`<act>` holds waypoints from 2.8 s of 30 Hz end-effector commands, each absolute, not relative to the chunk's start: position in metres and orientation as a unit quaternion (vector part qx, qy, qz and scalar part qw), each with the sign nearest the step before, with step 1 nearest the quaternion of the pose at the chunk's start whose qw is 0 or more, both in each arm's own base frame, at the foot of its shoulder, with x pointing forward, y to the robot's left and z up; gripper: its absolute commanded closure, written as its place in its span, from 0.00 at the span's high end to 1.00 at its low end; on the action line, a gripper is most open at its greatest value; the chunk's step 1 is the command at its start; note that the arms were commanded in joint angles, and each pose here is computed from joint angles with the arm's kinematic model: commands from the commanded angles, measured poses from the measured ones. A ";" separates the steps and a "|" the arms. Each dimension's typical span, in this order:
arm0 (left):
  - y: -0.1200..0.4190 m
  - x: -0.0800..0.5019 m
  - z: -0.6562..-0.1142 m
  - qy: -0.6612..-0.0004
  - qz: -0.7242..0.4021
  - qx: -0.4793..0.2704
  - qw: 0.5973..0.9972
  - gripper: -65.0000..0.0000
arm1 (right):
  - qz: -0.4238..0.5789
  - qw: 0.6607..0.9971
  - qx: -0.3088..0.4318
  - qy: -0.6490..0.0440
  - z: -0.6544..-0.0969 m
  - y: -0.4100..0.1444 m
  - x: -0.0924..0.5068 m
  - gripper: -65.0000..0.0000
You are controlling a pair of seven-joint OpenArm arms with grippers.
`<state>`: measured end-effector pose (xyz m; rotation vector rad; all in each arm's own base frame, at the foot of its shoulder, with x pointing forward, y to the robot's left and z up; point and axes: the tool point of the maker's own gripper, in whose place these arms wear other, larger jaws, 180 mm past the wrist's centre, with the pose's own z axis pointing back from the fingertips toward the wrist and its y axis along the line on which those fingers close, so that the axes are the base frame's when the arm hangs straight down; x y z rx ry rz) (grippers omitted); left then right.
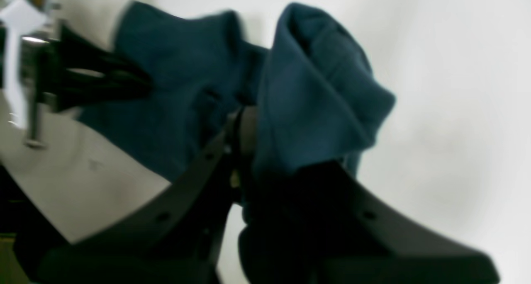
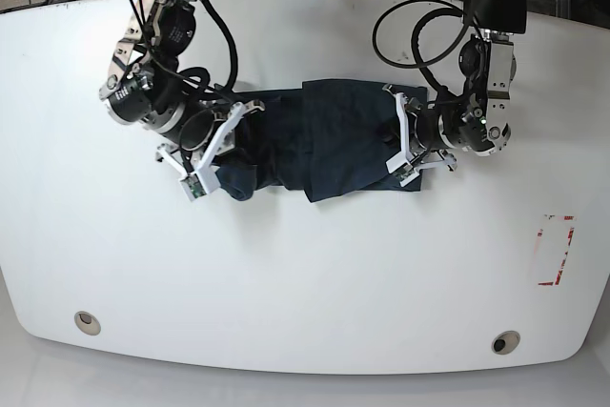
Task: Layout the t-shirt on the table in an organized manner, then fold the t-shirt properly
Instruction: 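Fold the strip end with the right gripper onto the left gripper's fold, then hold the bundle with the right gripper and regrasp its edge with the left gripper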
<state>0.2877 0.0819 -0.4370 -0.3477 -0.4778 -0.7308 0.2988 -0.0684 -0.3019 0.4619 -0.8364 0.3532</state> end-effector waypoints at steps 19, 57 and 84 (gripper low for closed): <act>0.108 0.235 -0.481 -0.084 -0.377 -0.091 0.918 0.06 | 0.234 0.794 0.322 -0.459 -0.254 0.029 0.299 0.04; 0.106 0.229 -0.484 -0.081 -0.374 -0.098 0.919 0.07 | 0.250 0.736 0.405 -0.481 -0.241 0.088 0.294 0.04; 0.127 0.263 -0.419 -0.199 -0.301 -0.158 0.919 0.07 | 0.252 0.735 0.400 -0.486 -0.238 0.086 0.297 0.04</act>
